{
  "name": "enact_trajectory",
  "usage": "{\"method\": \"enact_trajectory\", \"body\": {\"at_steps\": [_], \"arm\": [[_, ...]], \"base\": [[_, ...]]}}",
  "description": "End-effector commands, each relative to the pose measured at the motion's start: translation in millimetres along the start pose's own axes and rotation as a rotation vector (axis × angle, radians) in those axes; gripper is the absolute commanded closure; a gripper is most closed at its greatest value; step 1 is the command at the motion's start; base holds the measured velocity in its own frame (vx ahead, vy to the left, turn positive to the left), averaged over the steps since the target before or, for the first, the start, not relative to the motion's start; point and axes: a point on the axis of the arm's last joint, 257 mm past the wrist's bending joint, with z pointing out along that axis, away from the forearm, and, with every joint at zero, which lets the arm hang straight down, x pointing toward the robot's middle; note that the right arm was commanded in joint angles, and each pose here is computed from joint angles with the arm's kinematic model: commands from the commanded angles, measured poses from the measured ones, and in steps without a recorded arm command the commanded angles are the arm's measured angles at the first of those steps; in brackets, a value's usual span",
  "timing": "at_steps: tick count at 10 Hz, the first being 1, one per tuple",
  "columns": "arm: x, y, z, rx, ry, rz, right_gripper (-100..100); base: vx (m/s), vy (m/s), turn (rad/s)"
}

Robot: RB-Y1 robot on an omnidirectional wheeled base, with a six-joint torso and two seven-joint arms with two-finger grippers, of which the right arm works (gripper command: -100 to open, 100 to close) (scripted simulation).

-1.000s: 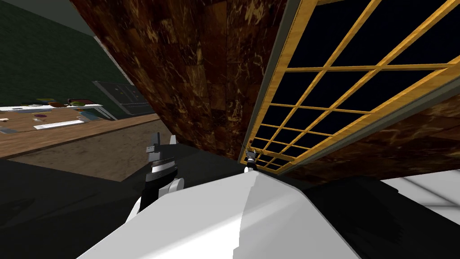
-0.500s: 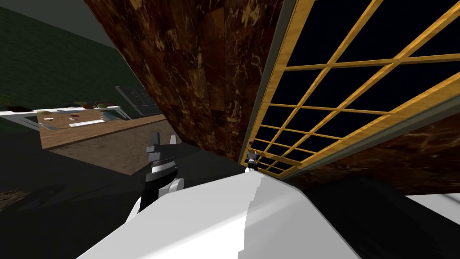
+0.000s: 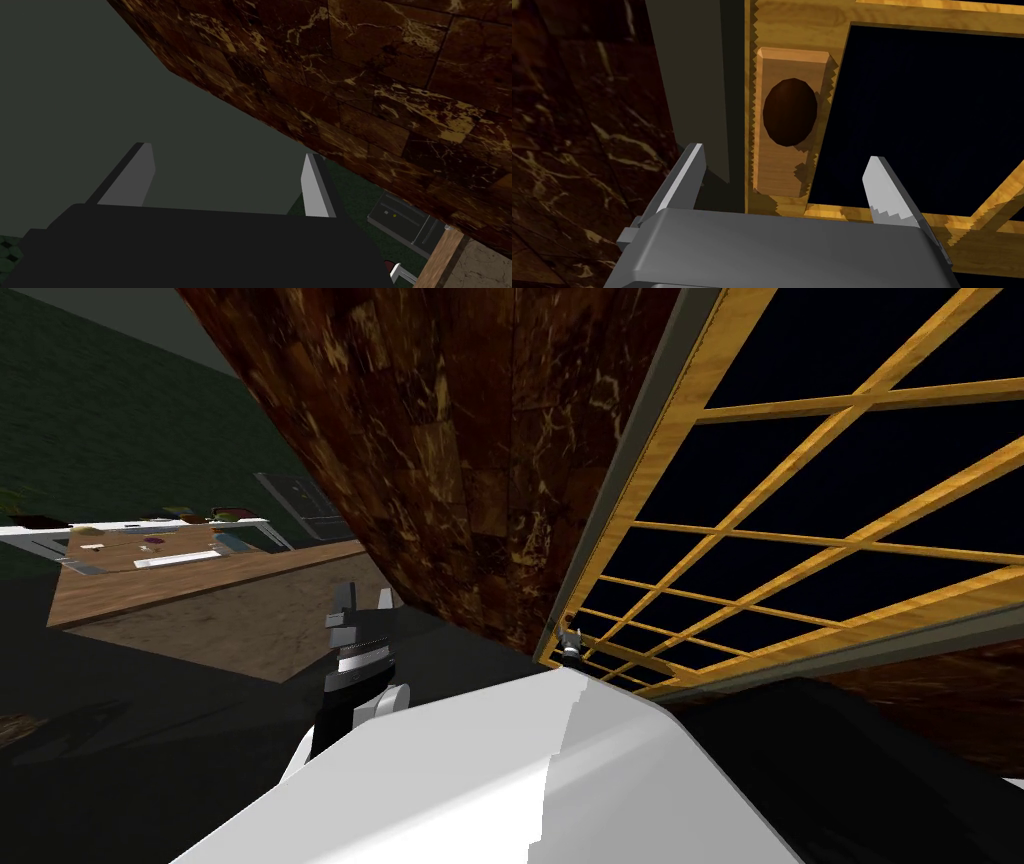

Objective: Pull the door open

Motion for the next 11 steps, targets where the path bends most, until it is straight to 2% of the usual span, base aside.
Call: {"method": "enact_trajectory", "body": {"at_steps": [1,3,5,6,7,11], "arm": [[0.6,15.9,-2.3,-0.005,0.000,0.005,-100],[0.9,43.0,-4.5,-0.013,0.000,0.006,-100],[1.6,57.4,-5.7,-0.018,0.000,0.007,-100],[-2.3,50.8,-9.0,-0.013,-0.007,0.005,-100],[-2.3,50.8,-9.0,-0.013,-0.007,0.005,100],[-2.3,50.8,-9.0,-0.013,-0.007,0.005,100]], "base": [[0.148,0.007,0.035],[0.181,-0.016,0.040],[0.139,-0.005,0.019],[0.035,0.018,-0.022],[-0.017,0.007,0.017],[-0.007,-0.004,0.001]]}}
